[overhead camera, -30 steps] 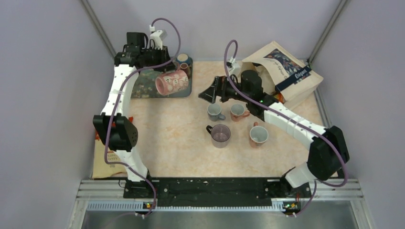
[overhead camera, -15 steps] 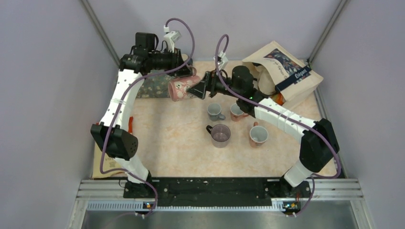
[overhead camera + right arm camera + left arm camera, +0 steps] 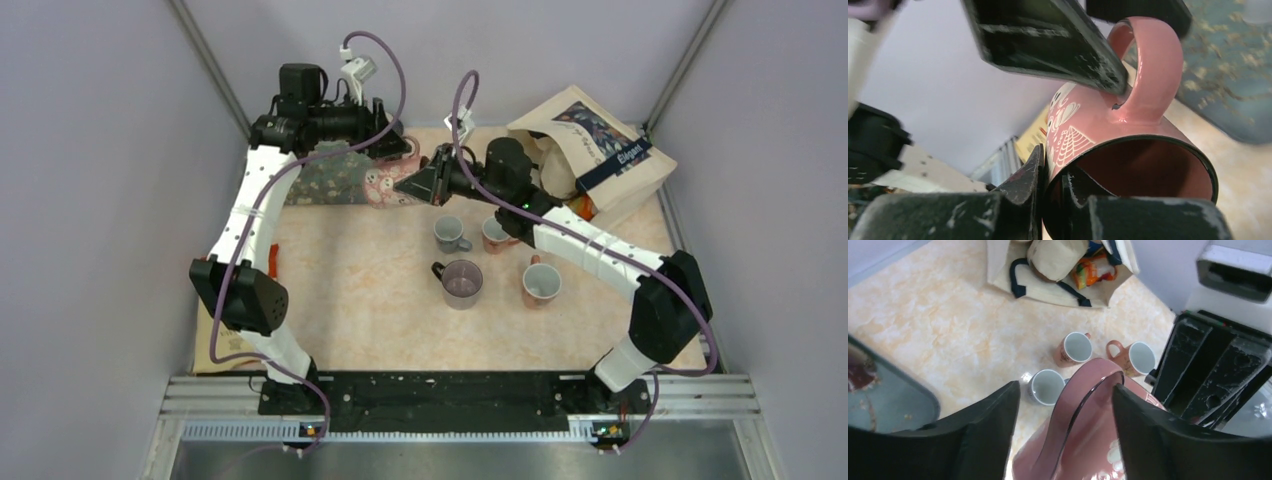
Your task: Turn the mug right side up
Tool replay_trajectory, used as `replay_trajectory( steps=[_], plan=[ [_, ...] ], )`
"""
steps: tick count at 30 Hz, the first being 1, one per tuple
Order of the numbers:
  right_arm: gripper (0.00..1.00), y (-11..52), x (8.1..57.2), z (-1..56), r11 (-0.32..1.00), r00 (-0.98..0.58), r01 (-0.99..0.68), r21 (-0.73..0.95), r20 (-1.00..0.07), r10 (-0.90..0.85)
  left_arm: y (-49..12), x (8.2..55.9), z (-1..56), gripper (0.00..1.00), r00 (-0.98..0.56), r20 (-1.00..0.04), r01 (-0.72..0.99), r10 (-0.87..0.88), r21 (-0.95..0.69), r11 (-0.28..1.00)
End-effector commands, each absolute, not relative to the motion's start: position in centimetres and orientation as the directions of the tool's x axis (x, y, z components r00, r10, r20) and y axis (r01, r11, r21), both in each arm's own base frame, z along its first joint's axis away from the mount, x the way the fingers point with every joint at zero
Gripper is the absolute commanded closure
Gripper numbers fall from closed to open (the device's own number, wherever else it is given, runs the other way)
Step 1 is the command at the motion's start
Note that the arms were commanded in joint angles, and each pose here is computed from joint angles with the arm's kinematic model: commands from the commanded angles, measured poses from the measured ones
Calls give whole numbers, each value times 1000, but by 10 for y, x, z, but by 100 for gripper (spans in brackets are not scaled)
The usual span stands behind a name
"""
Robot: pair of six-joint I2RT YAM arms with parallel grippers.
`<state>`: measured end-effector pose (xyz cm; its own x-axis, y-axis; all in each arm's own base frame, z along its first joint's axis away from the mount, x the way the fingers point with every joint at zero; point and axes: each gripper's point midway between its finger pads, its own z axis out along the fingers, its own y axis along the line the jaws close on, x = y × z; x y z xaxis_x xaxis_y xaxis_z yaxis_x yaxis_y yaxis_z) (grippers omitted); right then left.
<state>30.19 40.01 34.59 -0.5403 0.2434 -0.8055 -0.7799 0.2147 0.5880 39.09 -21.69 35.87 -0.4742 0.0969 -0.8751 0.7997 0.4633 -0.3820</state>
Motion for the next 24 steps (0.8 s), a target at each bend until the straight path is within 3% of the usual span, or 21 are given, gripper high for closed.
replay_trajectory(
  steps=[1,3,8,13,18,24],
  plan=[
    [100,377,321,345,457,-352,-803,383,-923,155,-185,404,366,8,-476,-879,725,31,-372,579],
    [100,368,325,340,515,-333,-786,341,-936,112,-170,412,366,1,-458,-888,700,32,-338,629],
    [100,344,331,335,626,-307,-736,258,-951,31,-137,424,362,1,-437,-898,631,48,-268,728],
    [100,278,354,329,855,-318,-516,50,-938,-136,-85,439,337,1,-445,-885,461,138,-95,882],
    [100,187,355,297,954,-504,-252,-165,-819,-275,-53,434,301,1,-482,-848,363,220,35,931],
    [100,86,322,264,984,-676,-7,-178,-725,-136,-42,426,265,1,-534,-811,329,239,61,942]
  ],
)
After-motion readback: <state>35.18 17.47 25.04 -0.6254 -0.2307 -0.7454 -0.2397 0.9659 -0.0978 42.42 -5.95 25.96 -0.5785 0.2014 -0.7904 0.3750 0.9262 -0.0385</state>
